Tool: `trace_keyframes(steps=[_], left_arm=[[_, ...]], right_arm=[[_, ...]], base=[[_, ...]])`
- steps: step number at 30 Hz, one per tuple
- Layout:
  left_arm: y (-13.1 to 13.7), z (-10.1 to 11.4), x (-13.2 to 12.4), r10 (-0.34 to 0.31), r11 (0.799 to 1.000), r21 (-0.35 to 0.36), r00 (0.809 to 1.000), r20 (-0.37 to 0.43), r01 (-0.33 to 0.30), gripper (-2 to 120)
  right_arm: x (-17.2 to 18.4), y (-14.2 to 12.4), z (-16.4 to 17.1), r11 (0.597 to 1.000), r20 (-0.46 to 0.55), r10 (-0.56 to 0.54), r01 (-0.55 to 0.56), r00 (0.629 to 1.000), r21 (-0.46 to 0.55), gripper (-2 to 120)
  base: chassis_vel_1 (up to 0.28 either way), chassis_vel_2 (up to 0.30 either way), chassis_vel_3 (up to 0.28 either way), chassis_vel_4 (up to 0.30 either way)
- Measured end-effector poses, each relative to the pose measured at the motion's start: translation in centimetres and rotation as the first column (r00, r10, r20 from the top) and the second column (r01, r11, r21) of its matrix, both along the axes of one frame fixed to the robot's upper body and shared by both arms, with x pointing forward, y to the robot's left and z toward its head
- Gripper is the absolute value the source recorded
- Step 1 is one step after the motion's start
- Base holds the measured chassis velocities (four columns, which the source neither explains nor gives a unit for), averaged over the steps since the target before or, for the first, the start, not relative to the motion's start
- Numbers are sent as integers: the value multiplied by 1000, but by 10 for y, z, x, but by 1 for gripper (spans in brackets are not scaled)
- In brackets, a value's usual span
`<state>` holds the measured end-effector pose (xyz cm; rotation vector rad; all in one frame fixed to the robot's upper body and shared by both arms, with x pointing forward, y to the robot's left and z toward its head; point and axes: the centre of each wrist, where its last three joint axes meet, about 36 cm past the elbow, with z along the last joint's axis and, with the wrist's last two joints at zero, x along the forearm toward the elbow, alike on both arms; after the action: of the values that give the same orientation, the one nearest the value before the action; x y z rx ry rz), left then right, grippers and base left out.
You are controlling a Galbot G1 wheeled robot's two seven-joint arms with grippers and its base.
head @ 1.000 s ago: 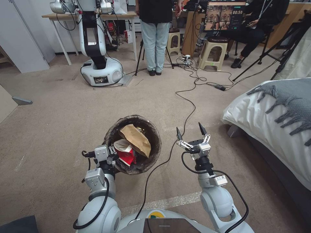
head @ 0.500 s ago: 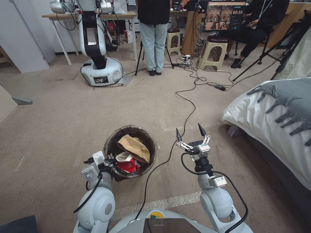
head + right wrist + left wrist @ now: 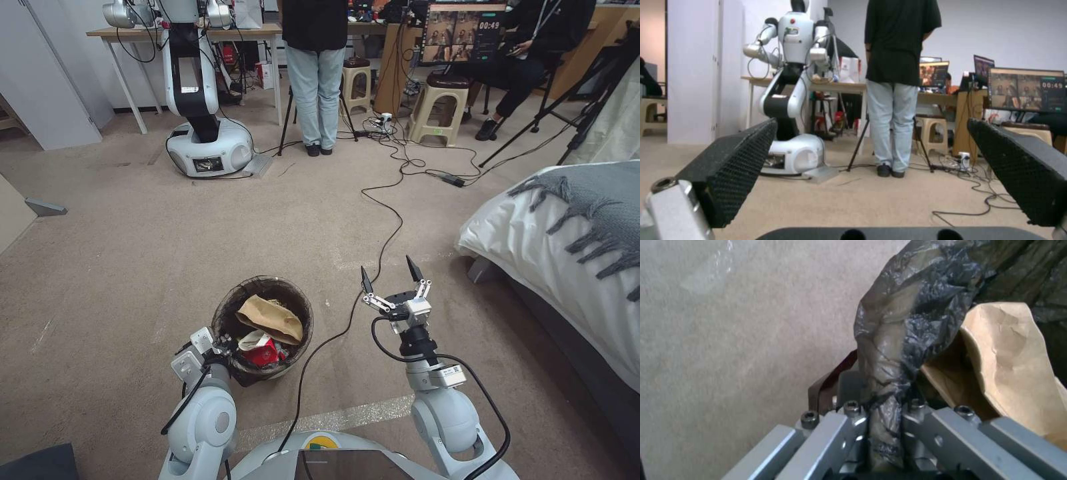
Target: Pick up the trash bin, then pick up the garbage from the floor and place it into the trash bin.
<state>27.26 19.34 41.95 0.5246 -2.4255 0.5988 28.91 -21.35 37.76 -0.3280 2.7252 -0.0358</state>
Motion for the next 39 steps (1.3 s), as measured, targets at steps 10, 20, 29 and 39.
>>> trace_keyframes(steps=[10,20,29,39], left_arm=[[0,-6,2,11,999,-33,1000,-12,-12,35],[-2,-1,2,3,999,-39,1000,7,-3,72],[-3,16,-2,-43,999,24,991,125,40,99],[-9,23,-28,-348,870,464,874,338,167,100]], right_arm=[[0,1,-1,1000,2,7,-7,1000,0,100],[0,0,-2,1000,4,7,-7,1000,-1,100],[1,1,-3,1000,8,5,-5,1000,1,100],[-6,5,-8,997,-30,-76,76,997,12,100]], base=[[0,0,0,0],[0,0,0,0],[0,0,0,0],[0,0,0,0]])
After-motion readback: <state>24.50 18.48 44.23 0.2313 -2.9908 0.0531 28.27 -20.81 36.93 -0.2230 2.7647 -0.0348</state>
